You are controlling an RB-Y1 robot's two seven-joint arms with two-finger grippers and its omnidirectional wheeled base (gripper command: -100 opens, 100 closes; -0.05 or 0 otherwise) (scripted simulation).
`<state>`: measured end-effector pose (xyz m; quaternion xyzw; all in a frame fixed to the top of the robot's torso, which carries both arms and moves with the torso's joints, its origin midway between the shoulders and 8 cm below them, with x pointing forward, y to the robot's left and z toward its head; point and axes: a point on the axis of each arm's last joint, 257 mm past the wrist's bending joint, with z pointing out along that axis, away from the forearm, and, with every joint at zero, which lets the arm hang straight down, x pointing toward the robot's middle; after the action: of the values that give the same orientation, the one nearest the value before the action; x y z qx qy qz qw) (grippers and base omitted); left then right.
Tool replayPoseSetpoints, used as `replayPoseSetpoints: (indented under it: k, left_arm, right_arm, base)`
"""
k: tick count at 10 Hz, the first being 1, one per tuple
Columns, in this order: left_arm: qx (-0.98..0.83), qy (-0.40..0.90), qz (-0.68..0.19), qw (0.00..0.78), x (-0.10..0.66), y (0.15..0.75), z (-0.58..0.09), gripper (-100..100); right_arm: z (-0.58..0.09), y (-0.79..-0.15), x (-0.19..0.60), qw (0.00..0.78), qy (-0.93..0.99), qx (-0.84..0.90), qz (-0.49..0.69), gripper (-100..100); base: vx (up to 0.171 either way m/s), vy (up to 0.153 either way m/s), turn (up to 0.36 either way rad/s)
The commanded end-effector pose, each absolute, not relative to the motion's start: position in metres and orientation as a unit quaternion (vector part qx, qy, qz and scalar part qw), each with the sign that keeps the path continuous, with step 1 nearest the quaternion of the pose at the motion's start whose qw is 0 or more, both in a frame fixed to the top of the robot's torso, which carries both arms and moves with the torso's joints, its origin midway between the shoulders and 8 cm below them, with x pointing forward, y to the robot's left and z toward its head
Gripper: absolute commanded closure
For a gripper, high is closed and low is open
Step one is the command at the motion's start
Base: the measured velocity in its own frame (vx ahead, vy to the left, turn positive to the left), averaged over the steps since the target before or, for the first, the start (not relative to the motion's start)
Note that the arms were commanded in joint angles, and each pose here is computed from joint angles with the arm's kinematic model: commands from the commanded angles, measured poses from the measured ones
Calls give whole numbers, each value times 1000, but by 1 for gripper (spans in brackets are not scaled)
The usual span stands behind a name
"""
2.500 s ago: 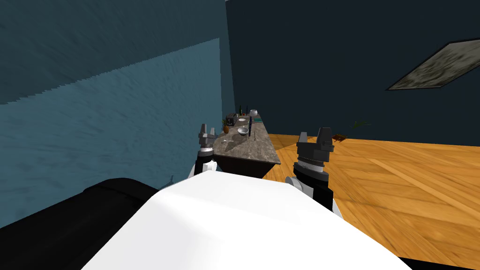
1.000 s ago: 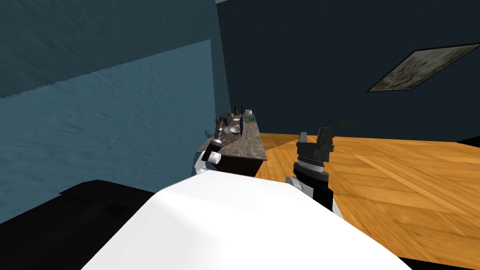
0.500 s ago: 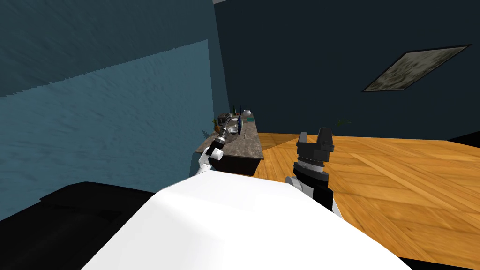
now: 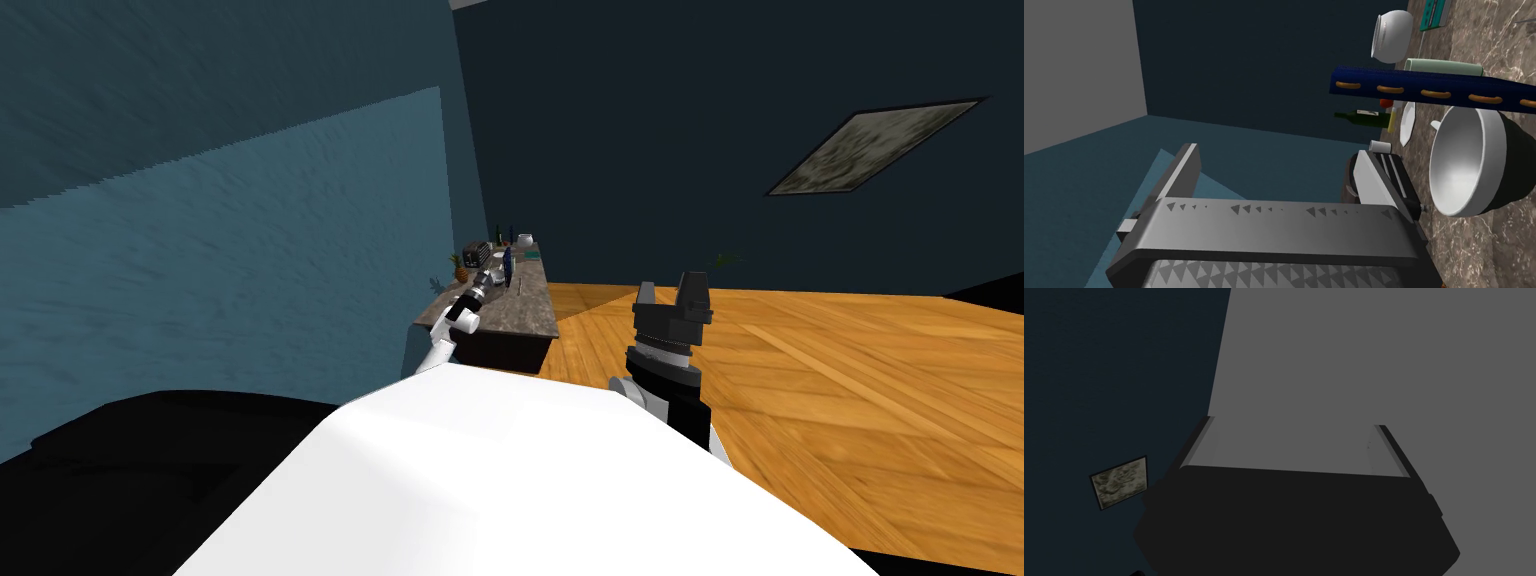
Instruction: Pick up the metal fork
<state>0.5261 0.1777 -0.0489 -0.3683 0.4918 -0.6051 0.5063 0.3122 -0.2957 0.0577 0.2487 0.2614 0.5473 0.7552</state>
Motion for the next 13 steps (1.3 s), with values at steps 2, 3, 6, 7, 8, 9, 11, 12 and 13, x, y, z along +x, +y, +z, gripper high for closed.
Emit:
replayPoseSetpoints:
  k: [2, 3, 6, 7, 8, 9, 11, 12, 13]
  left_arm:
    - [-380, 508, -593, 496, 534, 173, -61, -100]
    - [-386, 524, -584, 485, 548, 168, -69, -100]
    - [-404, 551, -561, 468, 564, 164, -88, -100]
    - [-407, 563, -553, 460, 574, 159, -92, -100]
    - [-416, 571, -542, 455, 578, 161, -102, -100]
    - [-419, 574, -538, 452, 579, 162, -105, -100]
    - [-432, 595, -517, 438, 591, 160, -120, -100]
    - [-434, 606, -508, 432, 600, 157, -124, -100]
    - [-444, 615, -495, 425, 603, 159, -135, -100]
  right_arm:
    - [58, -296, 312, 755, 261, 249, 547, 0]
    - [58, -296, 312, 755, 261, 249, 547, 0]
    - [58, -296, 312, 755, 261, 249, 547, 0]
    - [58, -296, 312, 755, 261, 249, 547, 0]
    - [58, -296, 312, 755, 261, 249, 547, 0]
    - [58, -296, 312, 755, 261, 249, 547, 0]
    - [58, -296, 312, 755, 261, 249, 547, 0]
    - [58, -296, 312, 755, 261, 249, 547, 0]
    - [58, -296, 312, 755, 261, 249, 547, 0]
  base:
    - [-12, -18, -5]
    - [-18, -12, -22]
    - [-16, -12, -17]
    - [-15, -5, -22]
    - [-14, -2, -15]
    - [0, 0, 0]
    - [-9, 11, -18]
    - [-12, 20, -19]
    - [-9, 22, -14]
